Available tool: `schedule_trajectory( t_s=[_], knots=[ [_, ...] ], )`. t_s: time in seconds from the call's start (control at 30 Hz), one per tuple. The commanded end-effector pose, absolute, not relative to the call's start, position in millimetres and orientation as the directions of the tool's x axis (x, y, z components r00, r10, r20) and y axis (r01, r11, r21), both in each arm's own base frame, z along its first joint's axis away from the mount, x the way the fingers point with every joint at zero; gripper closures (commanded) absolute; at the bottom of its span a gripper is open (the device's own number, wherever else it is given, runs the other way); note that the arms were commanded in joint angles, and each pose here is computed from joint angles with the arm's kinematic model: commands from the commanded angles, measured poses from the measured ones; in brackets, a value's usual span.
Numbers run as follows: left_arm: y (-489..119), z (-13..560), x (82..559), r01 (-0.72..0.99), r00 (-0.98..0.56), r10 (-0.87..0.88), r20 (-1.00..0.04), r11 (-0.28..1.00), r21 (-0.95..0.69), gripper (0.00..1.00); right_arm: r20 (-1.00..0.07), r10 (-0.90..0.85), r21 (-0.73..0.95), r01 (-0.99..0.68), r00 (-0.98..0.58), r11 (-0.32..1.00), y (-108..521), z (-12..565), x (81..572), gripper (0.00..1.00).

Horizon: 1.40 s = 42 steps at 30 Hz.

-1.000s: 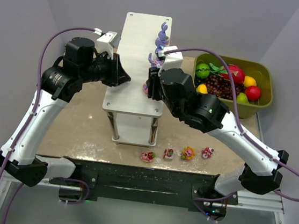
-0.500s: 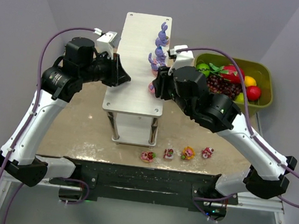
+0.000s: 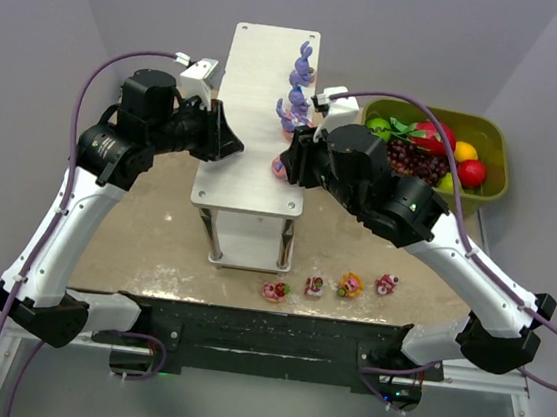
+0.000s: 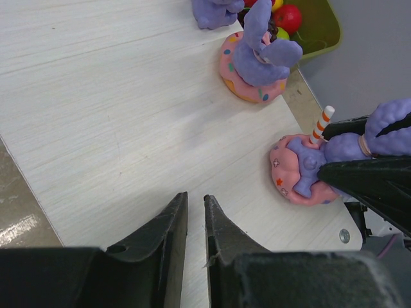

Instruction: Place and organize the plastic toys onto the shelf

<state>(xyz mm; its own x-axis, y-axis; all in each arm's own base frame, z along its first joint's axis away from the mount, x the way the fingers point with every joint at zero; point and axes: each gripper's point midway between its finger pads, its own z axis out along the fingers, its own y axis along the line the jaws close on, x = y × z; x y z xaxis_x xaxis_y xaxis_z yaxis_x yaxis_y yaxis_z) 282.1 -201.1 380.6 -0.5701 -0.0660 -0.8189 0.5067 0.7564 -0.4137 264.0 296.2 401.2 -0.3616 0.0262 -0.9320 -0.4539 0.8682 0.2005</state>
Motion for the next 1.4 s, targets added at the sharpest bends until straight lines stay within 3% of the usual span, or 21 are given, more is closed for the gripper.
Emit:
schedule_trajectory(
  t_s=[0.0, 0.2, 0.57, 1.0, 1.2, 1.37],
  knots=[
    [-200, 391, 282, 0.512, -0.547, -0.086, -0.833, 0.752, -0.414, 0.77, -0.937, 0.079, 0.24, -0.462, -0.34, 0.854, 292, 417, 261, 0.6],
    [-199, 391, 282, 0.511, -0.546, -0.087, -0.833, 0.753, -0.414, 0.76, -0.938, 0.096, 0.253, -0.47, -0.332, 0.846, 290, 423, 258, 0.45],
    [-200, 396, 284, 0.511, -0.54, -0.091, -0.836, 0.755, -0.412, 0.71, -0.946, 0.129, 0.261, -0.464, -0.297, 0.846, 278, 446, 255, 0.29],
    [-194, 403, 294, 0.489, -0.504, -0.106, -0.857, 0.783, -0.385, 0.59, -0.936, 0.239, 0.311, -0.293, -0.258, 0.904, 204, 464, 247, 0.21],
    [-185, 411, 302, 0.464, -0.434, -0.135, -0.891, 0.814, -0.349, 0.48, -0.889, 0.259, 0.304, -0.061, -0.377, 0.951, 158, 412, 281, 0.21],
    [-170, 434, 307, 0.433, -0.317, -0.182, -0.931, 0.845, -0.313, 0.44, -0.837, 0.313, 0.343, 0.014, -0.449, 0.939, 141, 366, 297, 0.21]
  ],
)
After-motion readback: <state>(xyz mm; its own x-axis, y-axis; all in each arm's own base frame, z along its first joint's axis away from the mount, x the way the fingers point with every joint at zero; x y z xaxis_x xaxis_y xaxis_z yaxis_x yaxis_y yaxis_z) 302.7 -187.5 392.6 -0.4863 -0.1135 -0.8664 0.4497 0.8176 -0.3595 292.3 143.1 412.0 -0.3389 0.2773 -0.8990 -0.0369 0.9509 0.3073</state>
